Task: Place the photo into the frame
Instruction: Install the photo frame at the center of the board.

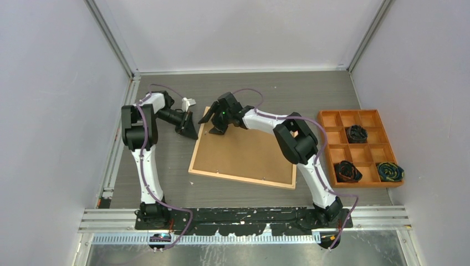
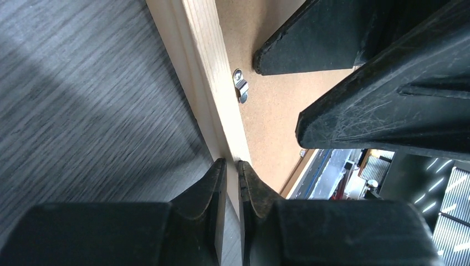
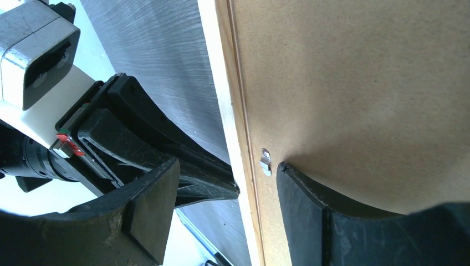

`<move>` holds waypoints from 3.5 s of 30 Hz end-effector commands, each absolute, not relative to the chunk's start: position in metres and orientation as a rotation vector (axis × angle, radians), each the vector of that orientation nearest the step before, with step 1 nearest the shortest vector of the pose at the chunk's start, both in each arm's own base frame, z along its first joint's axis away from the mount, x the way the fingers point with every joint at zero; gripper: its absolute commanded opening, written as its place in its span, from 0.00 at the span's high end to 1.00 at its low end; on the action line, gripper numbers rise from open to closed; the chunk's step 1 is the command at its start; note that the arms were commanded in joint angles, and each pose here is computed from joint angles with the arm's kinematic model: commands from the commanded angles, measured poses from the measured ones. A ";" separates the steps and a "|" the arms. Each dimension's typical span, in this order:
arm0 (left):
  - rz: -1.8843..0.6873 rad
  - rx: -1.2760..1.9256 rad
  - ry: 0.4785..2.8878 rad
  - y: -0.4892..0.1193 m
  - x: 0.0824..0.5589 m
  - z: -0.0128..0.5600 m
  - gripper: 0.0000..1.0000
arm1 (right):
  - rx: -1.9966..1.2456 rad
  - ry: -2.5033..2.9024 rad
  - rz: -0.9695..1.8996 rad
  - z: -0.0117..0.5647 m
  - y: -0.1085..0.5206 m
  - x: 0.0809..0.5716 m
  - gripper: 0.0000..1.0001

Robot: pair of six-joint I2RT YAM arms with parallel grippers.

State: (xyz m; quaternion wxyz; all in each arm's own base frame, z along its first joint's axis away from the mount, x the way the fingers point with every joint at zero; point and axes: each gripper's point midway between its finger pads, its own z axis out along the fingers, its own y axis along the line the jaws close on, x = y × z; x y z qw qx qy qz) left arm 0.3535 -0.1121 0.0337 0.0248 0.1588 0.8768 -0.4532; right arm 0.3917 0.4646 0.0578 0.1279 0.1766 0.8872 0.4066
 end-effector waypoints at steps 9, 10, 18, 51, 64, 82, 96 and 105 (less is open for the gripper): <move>-1.404 0.493 2.715 -0.114 0.352 0.025 0.87 | 0.526 2.602 1.228 0.051 0.481 0.389 0.32; -1.400 0.494 2.715 -0.113 0.352 0.025 0.88 | 0.527 2.604 1.232 0.051 0.482 0.389 0.32; -1.392 0.493 2.715 -0.113 0.353 0.025 0.88 | 0.523 2.621 1.249 0.049 0.489 0.382 0.33; -1.373 0.512 2.722 -0.112 0.351 0.024 0.92 | 0.481 2.627 1.068 0.044 0.471 0.372 0.30; -1.381 0.520 2.718 -0.115 0.351 0.025 0.92 | 0.511 2.618 1.029 0.032 0.471 0.380 0.31; -1.376 0.551 2.725 -0.118 0.349 0.024 0.92 | 0.599 2.544 1.041 0.029 0.471 0.399 0.37; -1.372 0.562 2.720 -0.119 0.349 0.025 0.93 | 0.645 2.507 1.030 0.021 0.467 0.412 0.41; -1.375 0.572 2.719 -0.120 0.349 0.023 0.93 | 0.669 2.496 1.049 0.018 0.469 0.416 0.41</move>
